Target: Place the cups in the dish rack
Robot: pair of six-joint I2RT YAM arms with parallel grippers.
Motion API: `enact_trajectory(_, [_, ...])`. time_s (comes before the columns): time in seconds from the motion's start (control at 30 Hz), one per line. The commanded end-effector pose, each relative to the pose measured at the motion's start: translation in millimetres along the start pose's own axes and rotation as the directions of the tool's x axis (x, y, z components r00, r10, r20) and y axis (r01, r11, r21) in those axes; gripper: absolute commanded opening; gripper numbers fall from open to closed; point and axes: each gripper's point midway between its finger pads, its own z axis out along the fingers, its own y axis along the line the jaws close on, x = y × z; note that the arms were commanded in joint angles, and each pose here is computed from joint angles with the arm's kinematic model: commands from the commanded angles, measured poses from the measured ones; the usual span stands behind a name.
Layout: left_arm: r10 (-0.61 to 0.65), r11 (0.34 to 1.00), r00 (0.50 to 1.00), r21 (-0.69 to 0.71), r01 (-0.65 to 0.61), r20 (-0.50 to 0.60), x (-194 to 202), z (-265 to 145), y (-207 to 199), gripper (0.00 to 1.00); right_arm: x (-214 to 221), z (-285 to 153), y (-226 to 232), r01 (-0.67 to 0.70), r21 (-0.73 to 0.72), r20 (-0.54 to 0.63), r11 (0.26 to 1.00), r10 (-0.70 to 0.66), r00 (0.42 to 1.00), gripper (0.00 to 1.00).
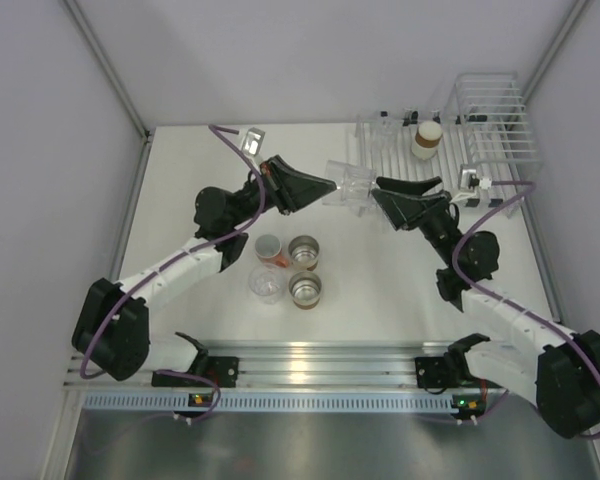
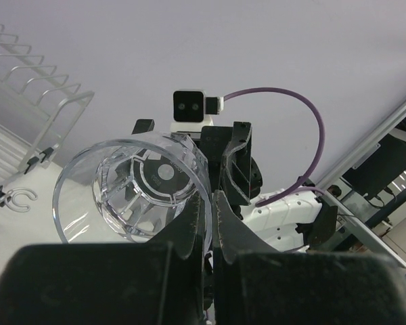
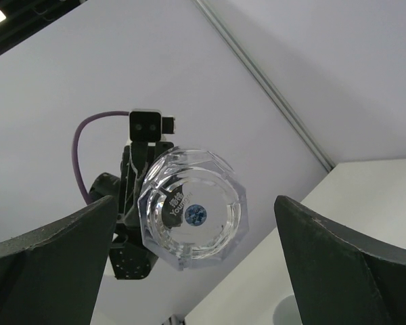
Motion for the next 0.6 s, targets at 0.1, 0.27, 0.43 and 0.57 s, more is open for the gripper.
enact_trajectory(0.1, [0.083, 0.990, 0.994, 0.106, -0.090, 0.069, -20.6, 14.1, -30.5, 0.00, -13.2, 20.8, 35.5, 0.049, -0.131, 0.047, 0.990, -0.043, 0.998, 0.99])
enact_trajectory(0.27, [0.082, 0.989, 0.995, 0.116, -0.089, 0.063, -17.4, 18.3, -31.9, 0.00, -4.7, 29.4, 35.8, 0.028, -0.141, 0.032, 0.990, -0.024, 0.999, 0.99])
enact_trajectory(0.43, [0.087, 0.988, 0.994, 0.119, -0.094, 0.064, -16.7, 19.7, -33.0, 0.00, 5.3, 35.2, 35.4, 0.005, -0.152, 0.019, 0.988, -0.003, 1.000, 0.98])
enact_trajectory(0.57, [0.083, 0.990, 0.995, 0.110, -0.089, 0.057, -14.6, 19.6, -29.4, 0.00, 15.2, 40.0, 34.7, -0.016, -0.152, -0.003, 0.988, 0.015, 1.000, 0.63])
